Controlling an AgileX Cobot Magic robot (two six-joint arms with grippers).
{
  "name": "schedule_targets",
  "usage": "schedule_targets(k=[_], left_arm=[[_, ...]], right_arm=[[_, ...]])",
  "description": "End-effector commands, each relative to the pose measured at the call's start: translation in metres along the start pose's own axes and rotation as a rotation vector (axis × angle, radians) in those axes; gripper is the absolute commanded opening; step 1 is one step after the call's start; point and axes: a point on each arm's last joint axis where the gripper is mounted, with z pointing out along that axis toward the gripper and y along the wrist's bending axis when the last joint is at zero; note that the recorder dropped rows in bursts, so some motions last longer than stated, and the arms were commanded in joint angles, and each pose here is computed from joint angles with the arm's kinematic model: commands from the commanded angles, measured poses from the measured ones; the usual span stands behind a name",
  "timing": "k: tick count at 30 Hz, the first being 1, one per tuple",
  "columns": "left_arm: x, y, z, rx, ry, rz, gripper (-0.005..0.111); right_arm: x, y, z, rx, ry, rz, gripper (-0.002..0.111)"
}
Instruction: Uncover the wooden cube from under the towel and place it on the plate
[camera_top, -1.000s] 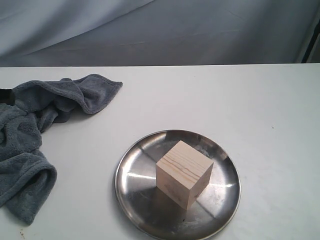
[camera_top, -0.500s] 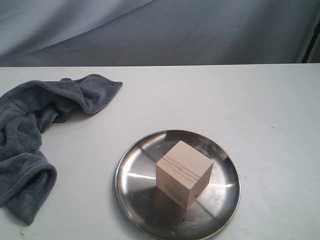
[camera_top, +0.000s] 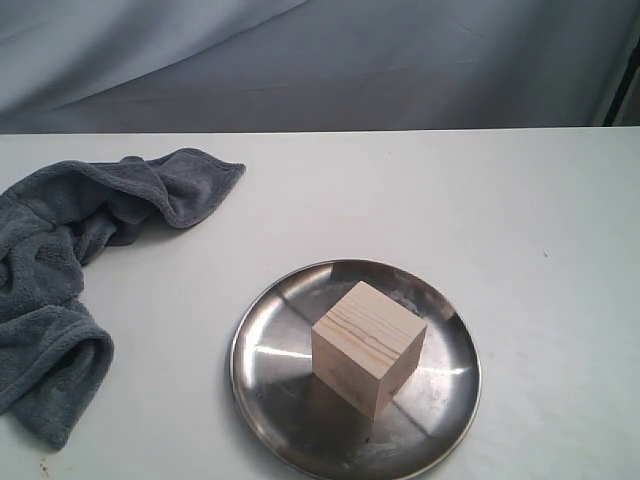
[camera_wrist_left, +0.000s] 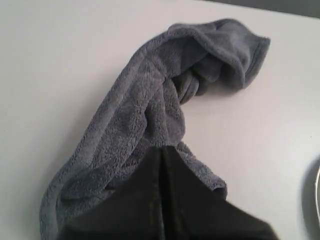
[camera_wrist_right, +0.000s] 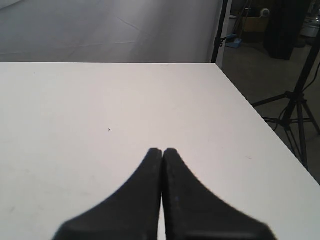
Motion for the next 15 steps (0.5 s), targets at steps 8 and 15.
schedule_targets(k=[8, 15], left_arm=[[0.019, 0.001, -0.056, 0.031, -0.297, 0.038, 0.0], [0.04, 0.003, -0.084, 0.038, -0.448, 0.063, 0.0]], right_arm=[[0.001, 0.0, 0.0, 0.0, 0.0, 0.002, 0.0], [0.001, 0.0, 0.0, 0.0, 0.0, 0.002, 0.0]])
